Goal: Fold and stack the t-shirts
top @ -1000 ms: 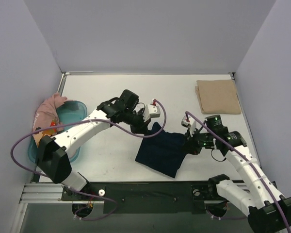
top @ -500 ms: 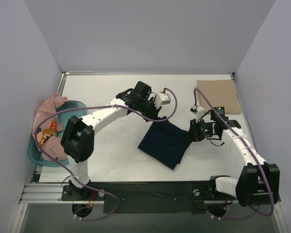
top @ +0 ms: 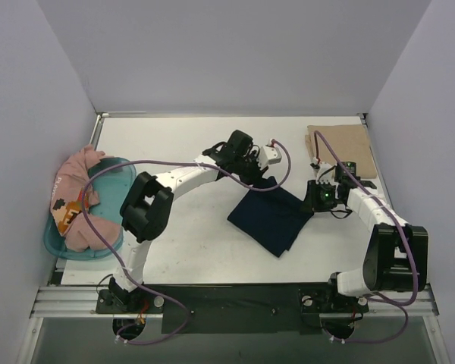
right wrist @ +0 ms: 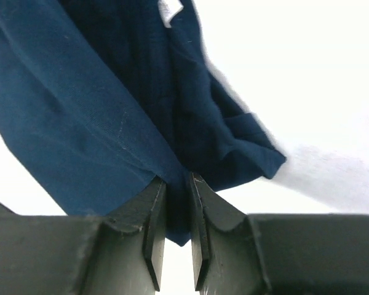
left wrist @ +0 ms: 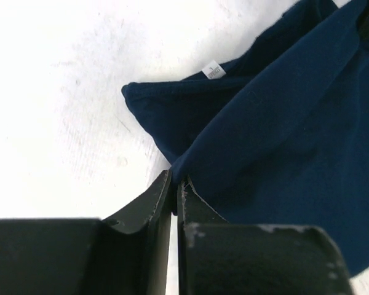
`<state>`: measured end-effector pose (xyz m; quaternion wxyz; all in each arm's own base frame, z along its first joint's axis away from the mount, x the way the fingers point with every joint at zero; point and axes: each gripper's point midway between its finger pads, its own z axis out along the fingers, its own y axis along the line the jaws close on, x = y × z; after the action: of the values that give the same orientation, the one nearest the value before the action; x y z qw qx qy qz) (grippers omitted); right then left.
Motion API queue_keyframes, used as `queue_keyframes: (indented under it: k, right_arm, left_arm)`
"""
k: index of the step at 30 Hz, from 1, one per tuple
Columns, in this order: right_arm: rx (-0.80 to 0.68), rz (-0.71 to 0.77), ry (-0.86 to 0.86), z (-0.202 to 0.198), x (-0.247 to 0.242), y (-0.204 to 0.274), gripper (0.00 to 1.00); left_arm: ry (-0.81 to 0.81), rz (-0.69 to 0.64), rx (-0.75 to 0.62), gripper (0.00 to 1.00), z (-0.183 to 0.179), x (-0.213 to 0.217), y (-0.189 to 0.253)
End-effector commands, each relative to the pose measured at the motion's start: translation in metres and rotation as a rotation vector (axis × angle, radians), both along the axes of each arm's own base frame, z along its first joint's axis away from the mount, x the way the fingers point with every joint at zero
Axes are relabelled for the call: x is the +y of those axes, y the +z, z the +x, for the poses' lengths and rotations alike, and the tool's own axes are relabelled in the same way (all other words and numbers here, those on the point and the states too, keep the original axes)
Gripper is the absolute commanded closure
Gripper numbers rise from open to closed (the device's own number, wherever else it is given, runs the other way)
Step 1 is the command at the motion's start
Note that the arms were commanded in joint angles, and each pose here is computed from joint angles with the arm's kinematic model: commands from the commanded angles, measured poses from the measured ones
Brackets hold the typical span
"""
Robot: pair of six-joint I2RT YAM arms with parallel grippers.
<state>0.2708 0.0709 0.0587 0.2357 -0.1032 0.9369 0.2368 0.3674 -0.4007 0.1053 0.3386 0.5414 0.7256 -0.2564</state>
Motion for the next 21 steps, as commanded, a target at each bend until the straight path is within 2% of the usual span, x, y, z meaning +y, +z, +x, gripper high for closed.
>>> queue_keyframes:
  k: [1, 2, 4, 7, 11, 15, 18, 21]
  right_arm:
    - [0.013, -0.133, -0.163, 0.022, -0.034, -0.008, 0.83]
    - [0.038, -0.157, -0.209, 0.023, -0.040, -0.014, 0.82]
    - [0.074, -0.222, -0.294, 0.026, -0.058, -0.024, 0.73]
    - [0.116, -0.289, -0.406, 0.034, -0.081, -0.031, 0.68]
    - [0.154, -0.375, -0.505, 0.040, -0.102, -0.024, 0.64]
    - [0.110, -0.412, -0.613, 0.037, -0.113, 0.006, 0.62]
    - [0.066, -0.334, -0.660, 0.028, -0.096, 0.031, 0.58]
    - [0.157, -0.232, -0.733, 0.002, -0.075, 0.028, 0.54]
  left_arm:
    - [0.057, -0.096, -0.123, 0.72, 0.043, -0.030, 0.022]
    - [0.067, -0.102, -0.118, 0.66, 0.049, -0.036, 0.017]
    - [0.110, -0.104, -0.118, 0.53, 0.064, -0.042, 0.014]
    - [0.169, -0.096, -0.120, 0.45, 0.083, -0.043, 0.016]
    - [0.199, -0.131, -0.108, 0.43, 0.093, -0.038, 0.045]
    - [0.243, -0.123, -0.054, 0.43, 0.093, -0.014, 0.060]
    - [0.244, -0.105, 0.030, 0.43, 0.078, 0.005, 0.064]
    - [0.248, -0.069, 0.123, 0.44, 0.058, 0.023, 0.051]
